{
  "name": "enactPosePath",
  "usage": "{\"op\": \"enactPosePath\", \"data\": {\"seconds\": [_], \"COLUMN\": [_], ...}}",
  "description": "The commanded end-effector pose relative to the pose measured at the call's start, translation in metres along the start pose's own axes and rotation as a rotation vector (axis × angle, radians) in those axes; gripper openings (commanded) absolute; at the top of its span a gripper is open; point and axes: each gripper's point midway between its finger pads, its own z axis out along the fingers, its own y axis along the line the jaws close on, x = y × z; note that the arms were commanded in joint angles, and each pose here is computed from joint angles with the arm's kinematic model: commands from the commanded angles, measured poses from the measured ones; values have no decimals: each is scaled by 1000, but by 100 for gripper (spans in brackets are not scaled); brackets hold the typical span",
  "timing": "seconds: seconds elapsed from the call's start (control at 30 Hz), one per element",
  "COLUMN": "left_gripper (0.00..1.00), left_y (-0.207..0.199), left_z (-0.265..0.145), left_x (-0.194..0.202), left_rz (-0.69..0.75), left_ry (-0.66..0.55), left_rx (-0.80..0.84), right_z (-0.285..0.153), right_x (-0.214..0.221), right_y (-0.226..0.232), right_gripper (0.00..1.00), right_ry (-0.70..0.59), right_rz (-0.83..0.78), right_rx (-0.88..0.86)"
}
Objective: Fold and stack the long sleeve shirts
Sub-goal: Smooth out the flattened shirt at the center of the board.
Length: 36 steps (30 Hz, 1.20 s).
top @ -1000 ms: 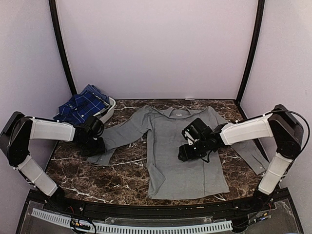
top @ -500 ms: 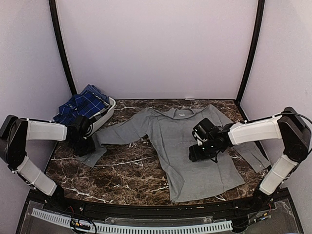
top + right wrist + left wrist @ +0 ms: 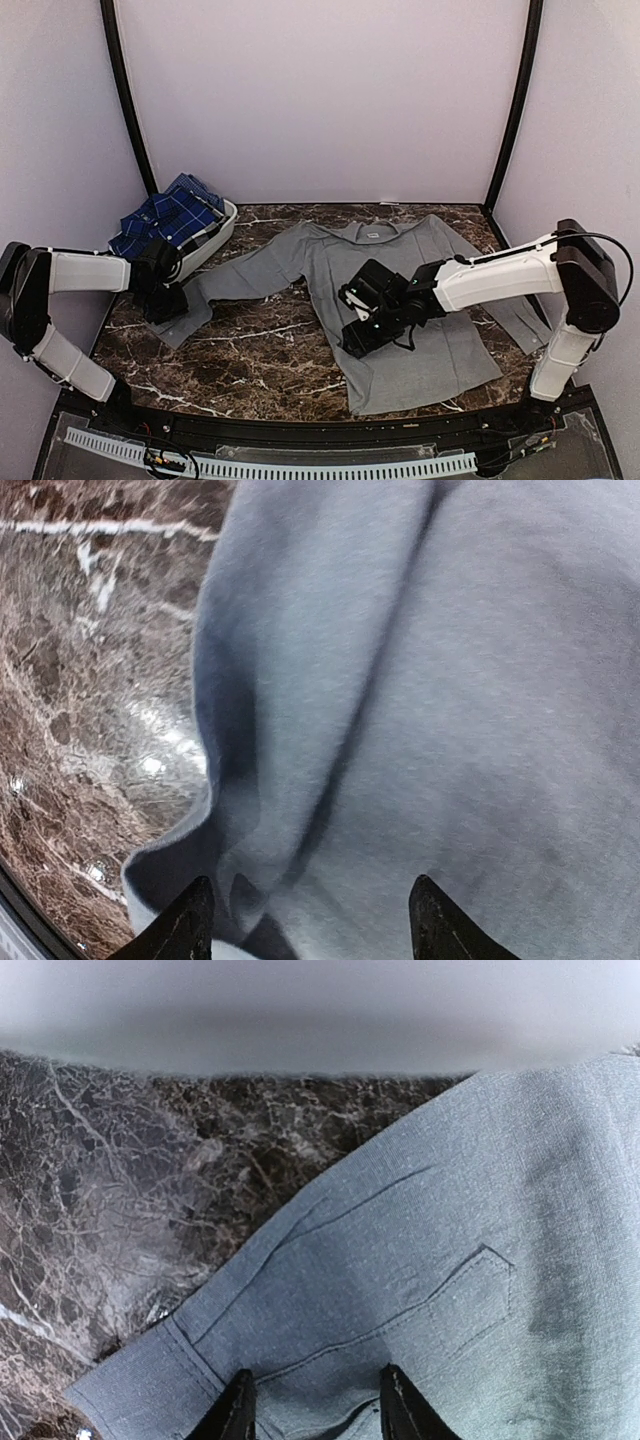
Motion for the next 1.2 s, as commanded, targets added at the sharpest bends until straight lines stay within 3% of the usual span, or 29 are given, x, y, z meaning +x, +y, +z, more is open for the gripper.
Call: {"op": "enactPosePath", "data": {"seconds": [0.0,0.13,0.4,0.9,1.17], "left_gripper": [41,41,41,42,42], "left_y": [16,13,1,-15,-11], "left_z": [1,-2,-13,-33,-32], "left_x": [23,22,17,12,16], "left_rz": [-3,-3,8,25,22], "left_ry": [81,75,60,35,42], "left_rx": [-36,-16,60,164,152], "right_z": [3,2,-1,-2,-14], "right_x": [5,-3,-23,20,35], "right_y": [51,95,112,49,42], "right_gripper": [63,64,65,60,59], "right_ry": [50,51,30,103,88], "right_rz": [-137,-207,-218,-149,-75], "right_rx": [-88,-183,-215,-98,-177]}}
